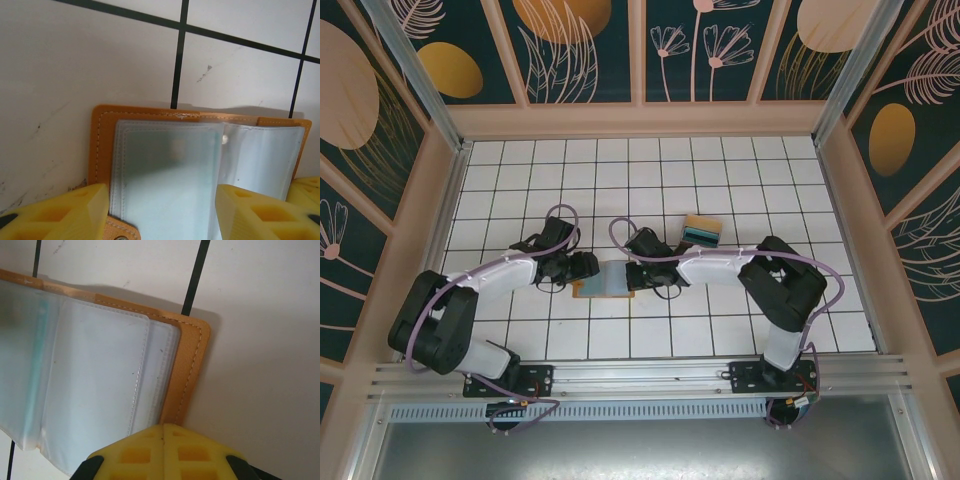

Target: Take the credit cards out of the card holder

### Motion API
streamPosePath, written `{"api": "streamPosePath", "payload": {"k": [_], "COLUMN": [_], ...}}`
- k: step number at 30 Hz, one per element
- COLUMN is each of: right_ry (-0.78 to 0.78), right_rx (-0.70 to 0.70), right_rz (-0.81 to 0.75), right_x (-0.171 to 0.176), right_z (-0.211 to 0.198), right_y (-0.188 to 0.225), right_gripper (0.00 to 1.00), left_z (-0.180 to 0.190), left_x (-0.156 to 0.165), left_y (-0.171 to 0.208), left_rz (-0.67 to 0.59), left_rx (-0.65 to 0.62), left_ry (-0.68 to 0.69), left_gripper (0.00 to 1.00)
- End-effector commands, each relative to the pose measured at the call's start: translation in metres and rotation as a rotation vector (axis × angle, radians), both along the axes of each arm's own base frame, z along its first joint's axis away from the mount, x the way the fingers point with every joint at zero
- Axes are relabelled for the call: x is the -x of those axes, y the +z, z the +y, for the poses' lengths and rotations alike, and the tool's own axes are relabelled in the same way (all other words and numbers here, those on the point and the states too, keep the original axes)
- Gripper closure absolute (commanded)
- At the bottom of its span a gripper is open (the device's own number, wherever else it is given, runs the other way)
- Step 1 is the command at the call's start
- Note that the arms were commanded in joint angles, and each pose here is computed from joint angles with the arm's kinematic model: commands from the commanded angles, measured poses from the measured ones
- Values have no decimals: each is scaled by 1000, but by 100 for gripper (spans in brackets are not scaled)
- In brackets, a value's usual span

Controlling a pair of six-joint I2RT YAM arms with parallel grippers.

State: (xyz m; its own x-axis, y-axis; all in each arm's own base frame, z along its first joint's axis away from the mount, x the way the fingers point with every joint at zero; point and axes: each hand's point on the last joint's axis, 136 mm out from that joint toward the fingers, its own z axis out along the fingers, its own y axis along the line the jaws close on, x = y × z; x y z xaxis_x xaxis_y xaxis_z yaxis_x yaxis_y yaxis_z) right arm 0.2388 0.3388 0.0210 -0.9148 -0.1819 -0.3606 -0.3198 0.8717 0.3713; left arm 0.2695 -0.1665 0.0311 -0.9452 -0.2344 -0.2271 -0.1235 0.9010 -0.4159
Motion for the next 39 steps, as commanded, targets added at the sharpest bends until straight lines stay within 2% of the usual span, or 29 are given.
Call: {"api": "streamPosePath", "payload": {"k": [1,12,26,27,29,30,39], "right_ry": [-22,-14,-14,-15,-14,-14,-13], "right_rx": [43,38,41,44,43,42,42], "right_rz": [27,40,52,51,49,50,49], "right_x": [7,6,8,8,7,7,7], "right_z": [-10,-4,-4,-4,-4,-4,-3], "right_y": [-17,-21,-22,-22,-22,-21,-21], "right_gripper": [100,100,100,100,100,100,100], "left_z": [-1,-12,-36,-36,-36,-37,-40], "left_x": [4,7,6,5,4,4,6], "left_y": [-7,-9,6,7,11,13,21], "left_rz": [19,38,10,6,-5,-8,-22], "left_rx": [3,59,201,204,208,210,244], "left_ry": [-20,-55,-102,-103,-102,-104,-111], "left_gripper": [41,46,42,39,23,19,8]}}
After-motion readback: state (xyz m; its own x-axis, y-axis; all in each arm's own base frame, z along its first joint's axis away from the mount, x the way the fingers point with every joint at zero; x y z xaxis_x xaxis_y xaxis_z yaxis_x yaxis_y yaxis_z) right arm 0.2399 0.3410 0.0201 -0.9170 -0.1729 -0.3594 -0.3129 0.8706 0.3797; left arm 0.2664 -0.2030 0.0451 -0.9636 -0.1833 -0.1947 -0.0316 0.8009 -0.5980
